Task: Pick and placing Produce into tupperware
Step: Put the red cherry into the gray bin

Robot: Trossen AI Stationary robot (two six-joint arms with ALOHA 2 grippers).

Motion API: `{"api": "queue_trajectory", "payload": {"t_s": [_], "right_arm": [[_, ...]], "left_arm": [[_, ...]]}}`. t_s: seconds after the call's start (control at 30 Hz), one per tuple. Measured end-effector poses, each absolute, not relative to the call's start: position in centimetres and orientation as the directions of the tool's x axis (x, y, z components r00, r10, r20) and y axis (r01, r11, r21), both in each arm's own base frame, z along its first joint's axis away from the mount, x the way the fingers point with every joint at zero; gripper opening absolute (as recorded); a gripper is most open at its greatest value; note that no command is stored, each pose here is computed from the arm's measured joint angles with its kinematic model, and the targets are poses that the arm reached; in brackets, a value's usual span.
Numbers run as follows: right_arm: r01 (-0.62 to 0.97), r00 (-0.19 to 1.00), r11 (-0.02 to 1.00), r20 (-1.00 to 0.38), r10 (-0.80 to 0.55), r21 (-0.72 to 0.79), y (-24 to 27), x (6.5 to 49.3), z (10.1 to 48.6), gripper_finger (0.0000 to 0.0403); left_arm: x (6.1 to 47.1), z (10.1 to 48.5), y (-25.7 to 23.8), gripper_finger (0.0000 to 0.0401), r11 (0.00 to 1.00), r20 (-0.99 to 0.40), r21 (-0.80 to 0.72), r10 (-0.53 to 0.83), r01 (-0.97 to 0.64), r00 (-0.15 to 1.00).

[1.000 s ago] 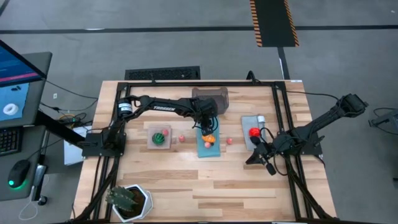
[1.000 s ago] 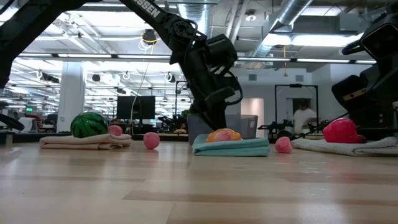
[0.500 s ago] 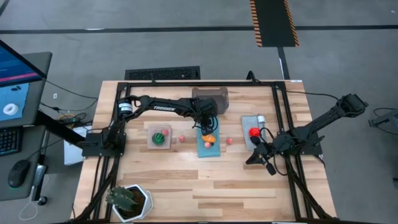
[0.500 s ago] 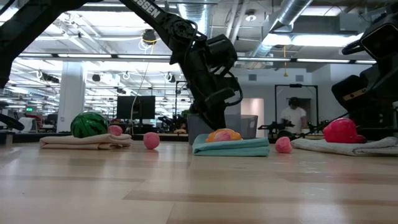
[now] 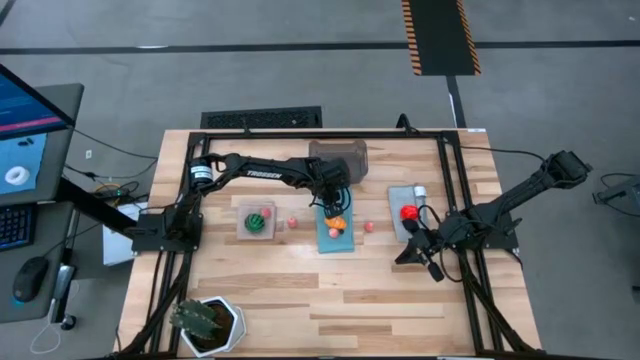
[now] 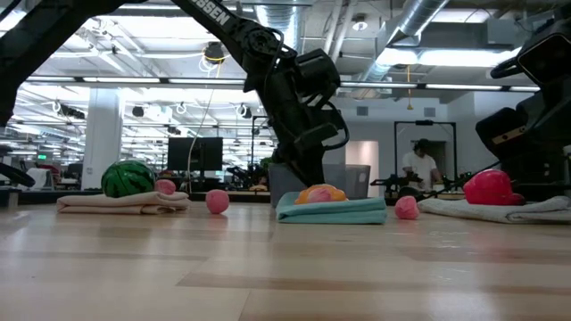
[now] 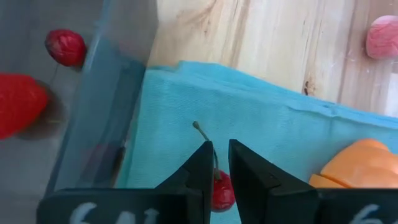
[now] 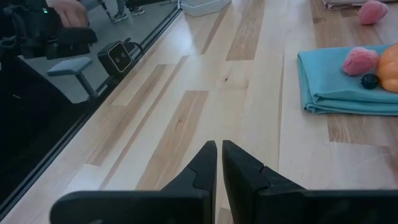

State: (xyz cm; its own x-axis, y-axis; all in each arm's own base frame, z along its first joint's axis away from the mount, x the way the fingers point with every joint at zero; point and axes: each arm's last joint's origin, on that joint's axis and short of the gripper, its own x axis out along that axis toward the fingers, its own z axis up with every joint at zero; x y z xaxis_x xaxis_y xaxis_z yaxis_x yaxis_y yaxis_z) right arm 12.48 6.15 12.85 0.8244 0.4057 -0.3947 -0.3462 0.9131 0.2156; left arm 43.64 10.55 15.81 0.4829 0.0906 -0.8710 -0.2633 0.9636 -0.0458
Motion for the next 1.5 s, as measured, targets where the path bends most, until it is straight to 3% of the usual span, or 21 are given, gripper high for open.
{"api": "queue_trajectory", "payload": {"t_s": [0.4,1.0,1.37,1.5], "right_arm": [[-0.346,0.824,0.913,-0.395,0.406,0.216,6.1,12.5,12.8,0.0049],[-0.346,0.824,0.913,-0.395,0.406,0.216,6.1,12.5,12.8,0.0049],[-0.346,0.824,0.913,-0.395,0.406,0.215,6.1,12.5,12.8,0.0049],[-0.346,0.824,0.913,-0.395,0.406,0.216,6.1,12.5,12.8,0.0049]], "left_arm": [[43.4,15.3,10.5,0.0083,0.959,-0.888,-0.073,0.062,-0.273,0.455],[43.4,15.5,10.4,0.0086,0.968,-0.885,-0.021,0.098,-0.25,0.455],[43.8,16.1,9.7,0.0008,0.977,-0.884,0.047,0.137,-0.207,0.447],[44.1,16.6,9.5,0.0004,0.977,-0.877,0.082,0.165,-0.197,0.452]]}}
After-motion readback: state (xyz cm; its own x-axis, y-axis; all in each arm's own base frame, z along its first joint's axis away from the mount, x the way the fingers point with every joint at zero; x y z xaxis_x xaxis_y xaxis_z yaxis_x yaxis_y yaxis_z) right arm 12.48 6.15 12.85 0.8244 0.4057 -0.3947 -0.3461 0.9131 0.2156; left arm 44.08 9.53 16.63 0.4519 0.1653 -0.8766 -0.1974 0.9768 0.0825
